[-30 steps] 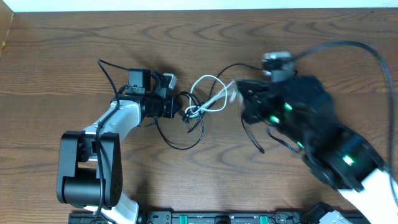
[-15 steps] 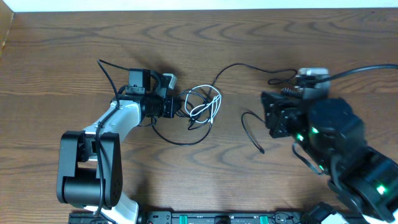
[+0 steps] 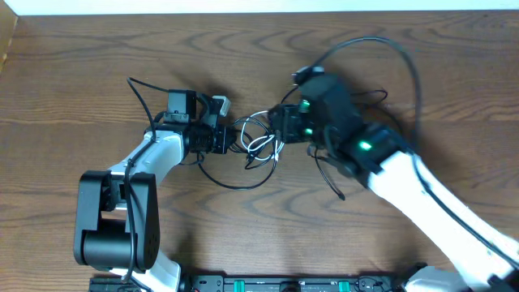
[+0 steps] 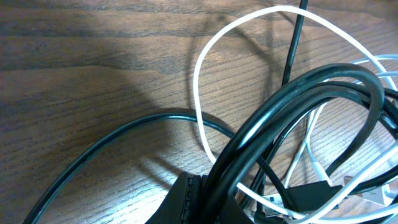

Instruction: Untangle cables

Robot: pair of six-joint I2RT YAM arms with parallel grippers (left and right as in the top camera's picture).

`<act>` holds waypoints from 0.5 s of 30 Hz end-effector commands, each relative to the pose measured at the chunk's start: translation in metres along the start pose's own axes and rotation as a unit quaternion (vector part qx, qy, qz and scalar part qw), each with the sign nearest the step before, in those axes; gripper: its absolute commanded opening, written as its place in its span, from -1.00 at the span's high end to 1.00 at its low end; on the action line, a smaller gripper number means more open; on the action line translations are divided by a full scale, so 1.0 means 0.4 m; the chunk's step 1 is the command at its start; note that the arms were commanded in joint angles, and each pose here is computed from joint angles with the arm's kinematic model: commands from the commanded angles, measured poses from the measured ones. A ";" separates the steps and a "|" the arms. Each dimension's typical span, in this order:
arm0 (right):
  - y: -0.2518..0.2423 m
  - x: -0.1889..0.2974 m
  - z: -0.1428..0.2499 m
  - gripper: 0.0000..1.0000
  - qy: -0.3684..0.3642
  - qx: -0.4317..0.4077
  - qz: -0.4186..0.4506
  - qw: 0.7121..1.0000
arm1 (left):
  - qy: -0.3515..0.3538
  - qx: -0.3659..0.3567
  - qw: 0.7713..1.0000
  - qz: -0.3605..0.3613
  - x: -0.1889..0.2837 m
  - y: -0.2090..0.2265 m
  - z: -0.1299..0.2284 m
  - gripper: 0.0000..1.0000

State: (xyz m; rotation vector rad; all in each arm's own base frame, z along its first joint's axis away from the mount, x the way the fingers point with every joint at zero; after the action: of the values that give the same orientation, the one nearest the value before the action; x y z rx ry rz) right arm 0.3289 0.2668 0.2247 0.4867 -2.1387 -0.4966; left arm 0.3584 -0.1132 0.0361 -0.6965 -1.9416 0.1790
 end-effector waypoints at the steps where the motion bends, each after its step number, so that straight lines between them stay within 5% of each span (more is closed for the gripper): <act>1: -0.026 -0.120 0.066 -0.05 0.065 -0.075 0.010 0.995 | 0.004 0.008 1.000 -0.001 -0.001 0.005 0.008 0.85; 7: -0.100 -0.238 0.134 0.09 0.106 -0.147 0.062 0.981 | 0.004 0.008 1.000 -0.001 -0.001 0.005 0.008 0.85; 15: -0.138 -0.309 0.111 0.19 0.084 -0.206 0.063 0.973 | 0.002 0.008 1.000 -0.002 -0.001 0.005 0.006 0.85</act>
State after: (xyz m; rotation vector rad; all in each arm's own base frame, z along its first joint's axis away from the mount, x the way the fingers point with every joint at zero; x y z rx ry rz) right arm 0.3618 0.2915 0.0932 0.1945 -1.8395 -0.7052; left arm 0.3587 -0.1132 0.0362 -0.6969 -1.9431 0.1787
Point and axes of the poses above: each gripper's point midway between its finger pads, its own x axis back along the fingers, its own y axis along the line the jaws close on, z = x × y, the point moved 1 cm from there along x, back along the fingers, and after that the axes turned 5 degrees about -x, right-handed, at the moved point
